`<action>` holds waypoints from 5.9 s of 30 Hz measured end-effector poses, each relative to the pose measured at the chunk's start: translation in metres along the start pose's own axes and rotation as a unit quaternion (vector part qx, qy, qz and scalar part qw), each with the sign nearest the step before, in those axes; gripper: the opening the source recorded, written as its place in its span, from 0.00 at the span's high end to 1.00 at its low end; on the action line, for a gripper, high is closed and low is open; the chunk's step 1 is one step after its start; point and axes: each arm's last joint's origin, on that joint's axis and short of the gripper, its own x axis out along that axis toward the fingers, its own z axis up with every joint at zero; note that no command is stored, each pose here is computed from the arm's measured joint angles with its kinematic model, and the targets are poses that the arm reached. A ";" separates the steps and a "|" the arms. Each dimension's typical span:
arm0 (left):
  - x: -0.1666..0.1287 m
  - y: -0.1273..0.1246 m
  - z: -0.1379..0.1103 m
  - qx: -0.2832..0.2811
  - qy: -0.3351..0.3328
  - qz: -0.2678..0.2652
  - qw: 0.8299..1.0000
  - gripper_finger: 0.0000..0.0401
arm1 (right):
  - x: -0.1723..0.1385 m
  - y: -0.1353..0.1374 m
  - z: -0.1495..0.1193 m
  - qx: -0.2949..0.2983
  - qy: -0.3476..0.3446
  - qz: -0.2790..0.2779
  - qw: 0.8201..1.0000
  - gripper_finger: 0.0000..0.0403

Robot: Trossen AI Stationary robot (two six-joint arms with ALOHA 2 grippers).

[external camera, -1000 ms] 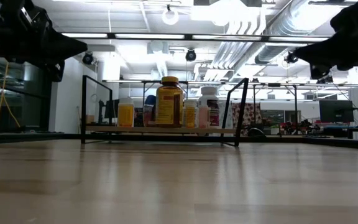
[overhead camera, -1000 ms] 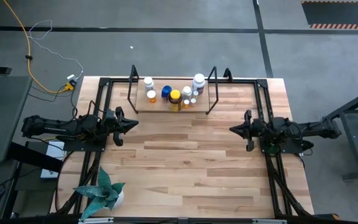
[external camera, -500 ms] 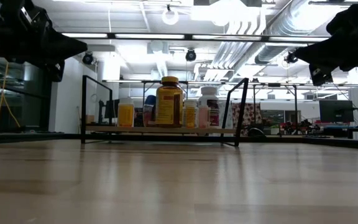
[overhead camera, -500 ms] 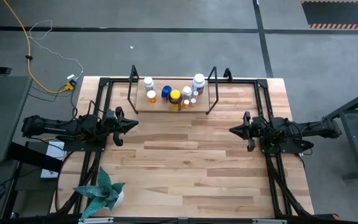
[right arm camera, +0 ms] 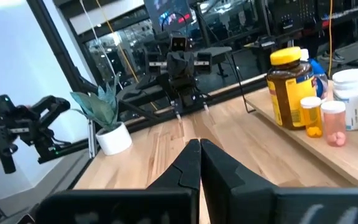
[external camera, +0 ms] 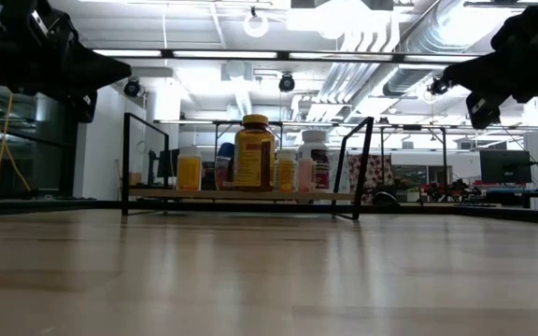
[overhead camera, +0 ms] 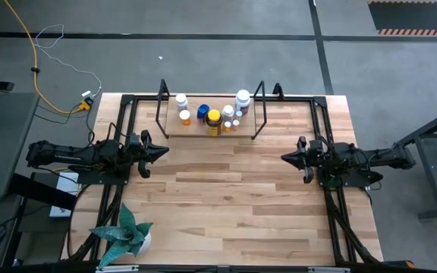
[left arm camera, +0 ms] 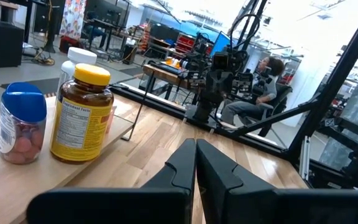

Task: Pick and place medicine bottles onto shelf by color
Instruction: Return to Home Position

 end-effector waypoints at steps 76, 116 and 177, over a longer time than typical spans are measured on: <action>-0.009 0.000 -0.001 0.103 0.007 -0.041 0.994 0.99 | 0.001 0.000 -0.001 -0.001 0.002 0.000 1.000 1.00; -0.011 -0.008 -0.007 0.160 0.036 -0.149 0.975 0.99 | 0.000 0.000 -0.001 0.000 0.002 0.000 1.000 1.00; -0.011 -0.008 -0.007 0.160 0.036 -0.148 0.975 0.99 | 0.000 0.000 -0.001 0.000 0.002 0.000 1.000 1.00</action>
